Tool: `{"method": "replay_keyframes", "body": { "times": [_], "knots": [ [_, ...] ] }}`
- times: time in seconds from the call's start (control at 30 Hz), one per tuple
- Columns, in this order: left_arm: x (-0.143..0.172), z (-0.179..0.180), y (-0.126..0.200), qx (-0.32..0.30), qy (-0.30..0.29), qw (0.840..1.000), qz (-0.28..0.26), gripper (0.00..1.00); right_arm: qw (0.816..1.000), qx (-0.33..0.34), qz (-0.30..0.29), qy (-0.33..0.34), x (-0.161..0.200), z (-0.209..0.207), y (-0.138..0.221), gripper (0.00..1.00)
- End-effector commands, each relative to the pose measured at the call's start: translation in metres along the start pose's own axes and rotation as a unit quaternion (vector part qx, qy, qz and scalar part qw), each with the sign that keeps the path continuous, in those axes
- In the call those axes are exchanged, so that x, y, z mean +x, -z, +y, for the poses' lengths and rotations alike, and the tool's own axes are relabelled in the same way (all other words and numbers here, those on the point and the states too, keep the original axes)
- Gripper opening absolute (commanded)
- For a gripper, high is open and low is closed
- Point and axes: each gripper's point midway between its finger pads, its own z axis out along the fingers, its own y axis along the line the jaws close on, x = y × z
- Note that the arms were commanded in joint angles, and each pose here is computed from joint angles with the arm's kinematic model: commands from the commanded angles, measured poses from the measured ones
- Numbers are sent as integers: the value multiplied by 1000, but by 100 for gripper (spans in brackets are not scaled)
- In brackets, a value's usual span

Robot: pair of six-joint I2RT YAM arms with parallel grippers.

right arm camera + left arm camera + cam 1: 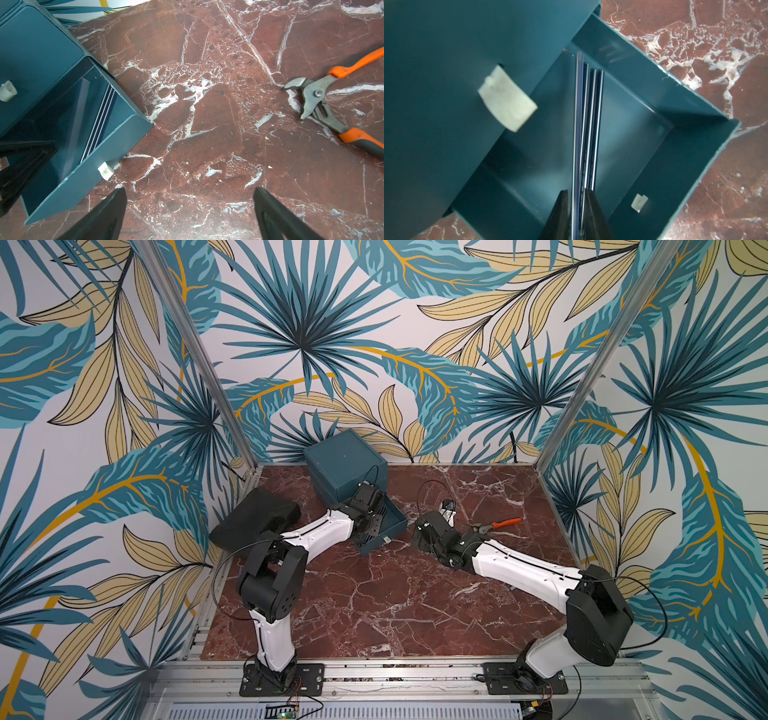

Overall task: Please place the pencils in the drawer according to their color
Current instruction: Place the pencil in the drawer.

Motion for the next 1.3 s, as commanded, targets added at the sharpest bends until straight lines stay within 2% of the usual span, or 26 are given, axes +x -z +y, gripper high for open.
{"method": "replay_keyframes", "body": {
  "times": [0.0, 0.07, 0.27, 0.43, 0.77, 1.03, 1.13, 1.27],
  "knots": [
    [-27, 2, 6, -6, 15, 999, -39, 28, 1000, 11, 11, 3, 8, -9, -2, 99],
    [-29, 2, 7, -5, 17, 999, -44, 35, 1000, 11, 11, 2, 8, -9, -2, 99],
    [-36, 0, 22, 6, 24, 998, -53, 39, 1000, 9, 11, 3, 8, -8, -1, 99],
    [-42, -5, 46, 33, 36, 996, -74, 47, 1000, 6, 11, 2, 8, -7, -1, 99],
    [-54, -21, 103, 115, 69, 983, -129, 74, 1000, -9, 11, 2, 7, -3, 2, 99],
    [-51, -15, 140, 133, 90, 972, -169, 100, 1000, -20, 9, 3, 9, -6, 6, 99],
    [-47, -8, 153, 129, 105, 967, -192, 100, 999, -28, 15, 6, 12, -4, 6, 99],
    [-43, 4, 175, 129, 128, 952, -245, 100, 999, -44, 24, 12, 17, 2, 6, 100]
  ]
}}
